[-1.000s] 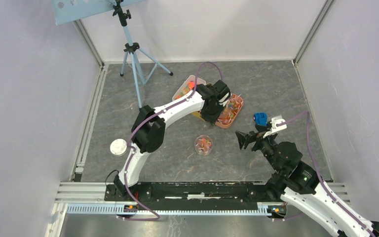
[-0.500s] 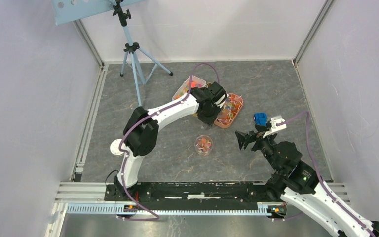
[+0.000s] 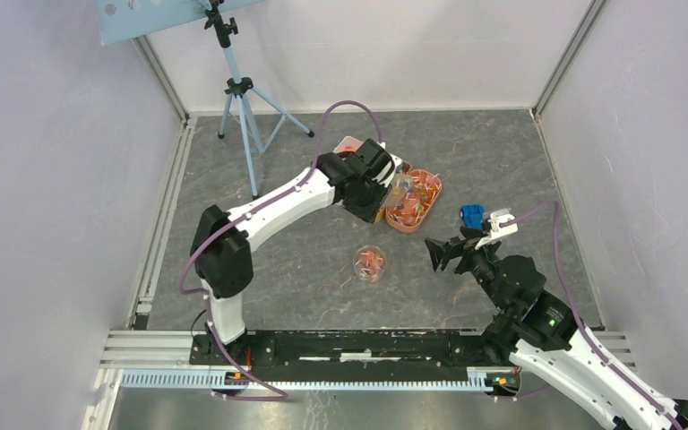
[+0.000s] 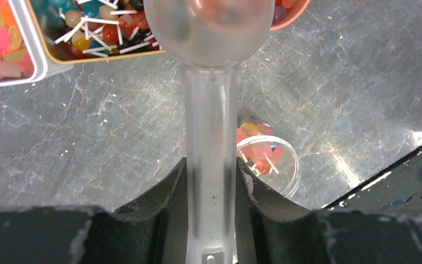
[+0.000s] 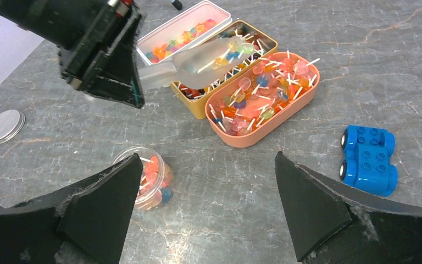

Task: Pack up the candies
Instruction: Scoop the fake candies from the storage box, then place the fake candies in the packing bottle.

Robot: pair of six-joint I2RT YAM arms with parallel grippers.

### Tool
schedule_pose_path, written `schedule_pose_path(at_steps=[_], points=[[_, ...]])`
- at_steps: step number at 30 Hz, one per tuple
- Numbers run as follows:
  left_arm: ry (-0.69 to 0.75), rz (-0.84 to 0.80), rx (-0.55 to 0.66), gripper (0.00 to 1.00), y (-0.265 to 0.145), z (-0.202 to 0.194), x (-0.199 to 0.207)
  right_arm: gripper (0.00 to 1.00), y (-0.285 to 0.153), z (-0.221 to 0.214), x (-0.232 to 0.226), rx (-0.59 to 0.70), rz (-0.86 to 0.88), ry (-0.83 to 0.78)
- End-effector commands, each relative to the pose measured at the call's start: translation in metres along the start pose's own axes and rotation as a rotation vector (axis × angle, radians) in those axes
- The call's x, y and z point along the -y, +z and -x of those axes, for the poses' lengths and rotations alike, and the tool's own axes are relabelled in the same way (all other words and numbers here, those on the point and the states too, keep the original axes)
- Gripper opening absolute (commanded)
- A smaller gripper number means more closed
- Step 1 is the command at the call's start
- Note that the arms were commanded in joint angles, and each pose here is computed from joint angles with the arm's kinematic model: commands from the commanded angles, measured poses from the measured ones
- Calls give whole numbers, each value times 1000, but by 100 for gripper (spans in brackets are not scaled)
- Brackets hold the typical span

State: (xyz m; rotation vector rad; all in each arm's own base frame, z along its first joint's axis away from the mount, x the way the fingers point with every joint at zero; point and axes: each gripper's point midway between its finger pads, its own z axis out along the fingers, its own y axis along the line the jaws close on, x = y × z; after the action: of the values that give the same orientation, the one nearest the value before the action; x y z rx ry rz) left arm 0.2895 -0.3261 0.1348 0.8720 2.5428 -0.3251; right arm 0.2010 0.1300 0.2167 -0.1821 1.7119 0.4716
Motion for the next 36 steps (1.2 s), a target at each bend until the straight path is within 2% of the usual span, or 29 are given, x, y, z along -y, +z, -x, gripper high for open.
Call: schedule_pose_path(at_steps=[1,10,19,23,36], points=[[-5,1,29,2,-37,-4,-2,98,3,5,-6,19,21,27],[-13,19,-41,2,-79,-68,-14,98,4,7,-9,22,32,31],[-6,10,-22,2,-127,-99,-18,98,8,3,-15,6,56,33],[-7,-46,-17,2,-143,-112,-11,98,8,4,-16,10,61,40],[-46,-139,-89,2,-157,-153,3,98,10,-4,-17,6,68,49]])
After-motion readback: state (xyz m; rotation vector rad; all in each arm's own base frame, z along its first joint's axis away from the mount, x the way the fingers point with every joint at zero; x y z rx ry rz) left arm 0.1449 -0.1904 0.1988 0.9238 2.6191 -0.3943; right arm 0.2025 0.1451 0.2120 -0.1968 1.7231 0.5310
